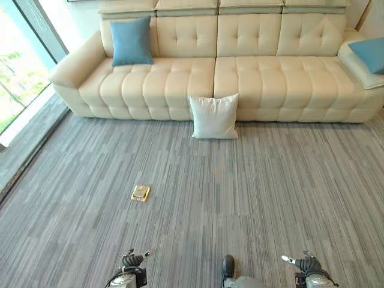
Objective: Pick up all the scattered cushions and arrange them neatly on the sofa.
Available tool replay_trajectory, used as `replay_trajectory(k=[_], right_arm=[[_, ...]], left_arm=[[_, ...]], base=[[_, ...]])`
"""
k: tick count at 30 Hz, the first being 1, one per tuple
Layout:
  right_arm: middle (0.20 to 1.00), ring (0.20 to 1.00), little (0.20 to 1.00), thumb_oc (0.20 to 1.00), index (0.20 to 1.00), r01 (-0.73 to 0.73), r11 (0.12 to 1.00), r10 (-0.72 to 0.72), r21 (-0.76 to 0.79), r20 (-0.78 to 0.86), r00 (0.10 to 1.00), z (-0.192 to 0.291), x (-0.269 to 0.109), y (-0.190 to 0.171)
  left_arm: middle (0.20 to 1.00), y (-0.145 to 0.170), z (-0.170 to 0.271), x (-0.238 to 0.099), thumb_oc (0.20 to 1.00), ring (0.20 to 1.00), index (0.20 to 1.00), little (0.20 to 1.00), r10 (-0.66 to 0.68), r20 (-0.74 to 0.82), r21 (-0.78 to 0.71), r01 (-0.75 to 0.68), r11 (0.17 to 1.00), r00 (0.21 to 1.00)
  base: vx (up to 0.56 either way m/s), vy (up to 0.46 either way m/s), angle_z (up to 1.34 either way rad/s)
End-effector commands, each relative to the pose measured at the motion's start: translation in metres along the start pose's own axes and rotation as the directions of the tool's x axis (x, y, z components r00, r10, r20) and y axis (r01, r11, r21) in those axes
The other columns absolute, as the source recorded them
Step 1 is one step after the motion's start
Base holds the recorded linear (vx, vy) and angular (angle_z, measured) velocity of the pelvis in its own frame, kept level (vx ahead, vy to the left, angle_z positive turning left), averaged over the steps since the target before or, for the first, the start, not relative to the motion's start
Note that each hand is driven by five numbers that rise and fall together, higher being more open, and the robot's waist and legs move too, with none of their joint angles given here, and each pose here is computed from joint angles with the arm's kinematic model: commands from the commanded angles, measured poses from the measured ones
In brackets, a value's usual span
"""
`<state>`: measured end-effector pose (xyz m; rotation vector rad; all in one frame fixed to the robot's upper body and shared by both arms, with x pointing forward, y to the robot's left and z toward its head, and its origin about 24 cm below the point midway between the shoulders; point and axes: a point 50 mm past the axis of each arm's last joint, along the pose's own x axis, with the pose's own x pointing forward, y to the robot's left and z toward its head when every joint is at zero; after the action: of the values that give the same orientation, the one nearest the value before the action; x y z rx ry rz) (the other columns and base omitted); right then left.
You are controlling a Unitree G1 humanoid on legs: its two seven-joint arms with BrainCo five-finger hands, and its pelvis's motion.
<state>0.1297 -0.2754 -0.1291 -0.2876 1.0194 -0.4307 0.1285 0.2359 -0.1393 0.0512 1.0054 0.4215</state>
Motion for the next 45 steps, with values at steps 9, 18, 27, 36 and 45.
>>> replay_trajectory(k=[9,18,27,36,45], right_arm=[[1.000,1.000,1.000,1.000,1.000,0.036,0.999,-0.036,0.008,-0.042,0.998,-0.008,0.002,-0.012],[1.000,1.000,1.000,1.000,1.000,-0.017,0.993,0.017,-0.120,0.000,1.000,0.002,0.002,0.001],[1.000,1.000,1.000,1.000,1.000,-0.060,0.989,0.058,-0.137,-0.012,0.998,0.006,0.003,0.015],[1.000,1.000,1.000,1.000,1.000,-0.044,0.993,0.034,-0.113,-0.085,0.996,-0.009,0.003,0.010],[1.000,1.000,1.000,1.000,1.000,-0.029,0.993,0.016,-0.117,-0.106,0.994,-0.019,0.002,-0.001]], left_arm=[[1.000,0.003,0.024,0.003,1.000,1.000,1.000,1.000,-0.022,0.081,0.080,0.015,0.997,0.997],[1.000,0.021,-0.011,0.000,1.000,1.000,1.000,1.000,0.035,-0.033,0.092,-0.032,0.995,0.999],[1.000,0.023,0.007,0.005,1.000,1.000,1.000,1.000,0.049,0.010,0.125,-0.050,0.991,0.999],[1.000,0.007,0.024,0.007,1.000,1.000,1.000,1.000,-0.004,0.063,0.142,-0.006,0.990,0.998],[1.000,-0.005,0.017,0.004,1.000,1.000,1.000,1.000,-0.050,0.052,0.127,0.043,0.991,0.997]], base=[[0.24,-0.084,0.08],[0.44,0.133,-0.10],[0.31,0.172,-0.34],[0.31,0.000,-0.06],[0.49,-0.204,0.23]])
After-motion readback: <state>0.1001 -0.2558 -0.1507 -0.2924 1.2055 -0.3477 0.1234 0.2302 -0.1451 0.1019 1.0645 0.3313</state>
